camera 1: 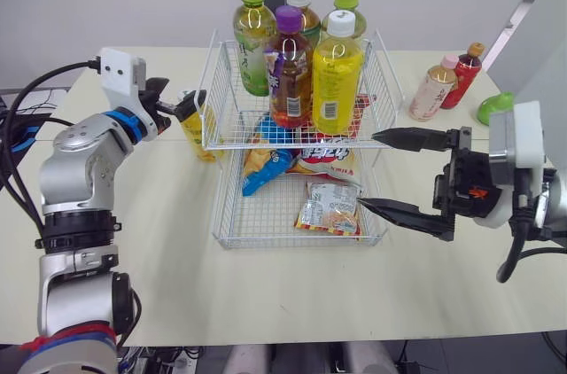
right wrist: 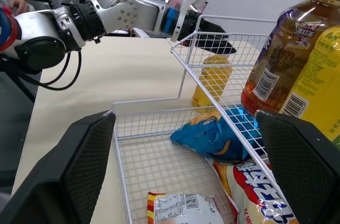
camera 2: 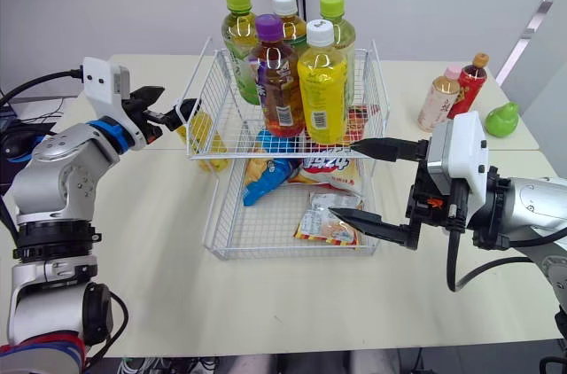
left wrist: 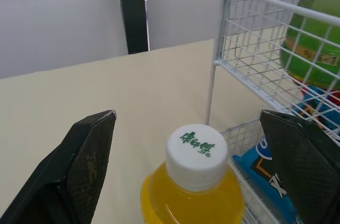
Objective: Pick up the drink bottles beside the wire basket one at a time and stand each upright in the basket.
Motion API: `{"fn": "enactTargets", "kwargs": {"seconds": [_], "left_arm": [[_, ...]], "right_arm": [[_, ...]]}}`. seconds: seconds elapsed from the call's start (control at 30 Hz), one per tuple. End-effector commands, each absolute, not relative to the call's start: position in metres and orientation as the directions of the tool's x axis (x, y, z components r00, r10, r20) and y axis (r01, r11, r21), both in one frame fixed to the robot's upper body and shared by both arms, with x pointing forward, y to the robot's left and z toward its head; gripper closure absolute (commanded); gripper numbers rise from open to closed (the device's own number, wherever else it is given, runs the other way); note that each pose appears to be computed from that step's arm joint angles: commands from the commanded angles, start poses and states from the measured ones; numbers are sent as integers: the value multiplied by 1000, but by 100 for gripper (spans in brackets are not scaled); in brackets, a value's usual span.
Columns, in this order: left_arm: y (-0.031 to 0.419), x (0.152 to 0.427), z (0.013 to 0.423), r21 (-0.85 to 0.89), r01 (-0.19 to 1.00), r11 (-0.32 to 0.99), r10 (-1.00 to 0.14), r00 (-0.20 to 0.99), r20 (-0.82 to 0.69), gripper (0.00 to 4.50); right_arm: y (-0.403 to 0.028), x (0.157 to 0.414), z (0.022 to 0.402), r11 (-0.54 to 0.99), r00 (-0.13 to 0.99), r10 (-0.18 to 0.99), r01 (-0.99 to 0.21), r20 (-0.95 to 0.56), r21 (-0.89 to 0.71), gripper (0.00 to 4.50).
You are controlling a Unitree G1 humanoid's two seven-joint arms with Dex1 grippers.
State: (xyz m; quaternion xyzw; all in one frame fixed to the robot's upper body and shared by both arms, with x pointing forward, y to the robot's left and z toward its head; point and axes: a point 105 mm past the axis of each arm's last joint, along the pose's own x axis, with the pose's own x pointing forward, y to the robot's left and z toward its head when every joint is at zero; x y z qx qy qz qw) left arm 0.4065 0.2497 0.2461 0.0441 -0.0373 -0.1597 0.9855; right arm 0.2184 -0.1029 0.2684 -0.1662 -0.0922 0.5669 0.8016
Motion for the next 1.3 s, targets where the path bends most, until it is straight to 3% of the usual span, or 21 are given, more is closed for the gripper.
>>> {"fn": "enactTargets", "kwargs": {"seconds": [0.03,0.13,0.23,0.53,0.93,1.3], "left_arm": [[246,412,261,137,286,948,-300,949,97,2],[239,413,257,128,318,940,-329,941,81,2],[237,414,252,115,322,940,-331,942,64,57],[235,415,248,108,331,937,-338,940,51,313],[245,393,265,165,318,934,-336,937,93,313],[267,338,366,279,429,859,-480,864,150,313]], "right_arm": [[-101,216,275,296,333,943,-866,-22,-404,0],[-100,216,275,298,334,942,-864,-19,-405,0],[-100,217,276,301,336,942,-862,-14,-407,0],[-99,218,276,312,345,939,-857,-7,-411,0],[-100,222,279,327,359,933,-844,4,-426,0],[-113,225,286,337,374,927,-846,-11,-413,0]]}}
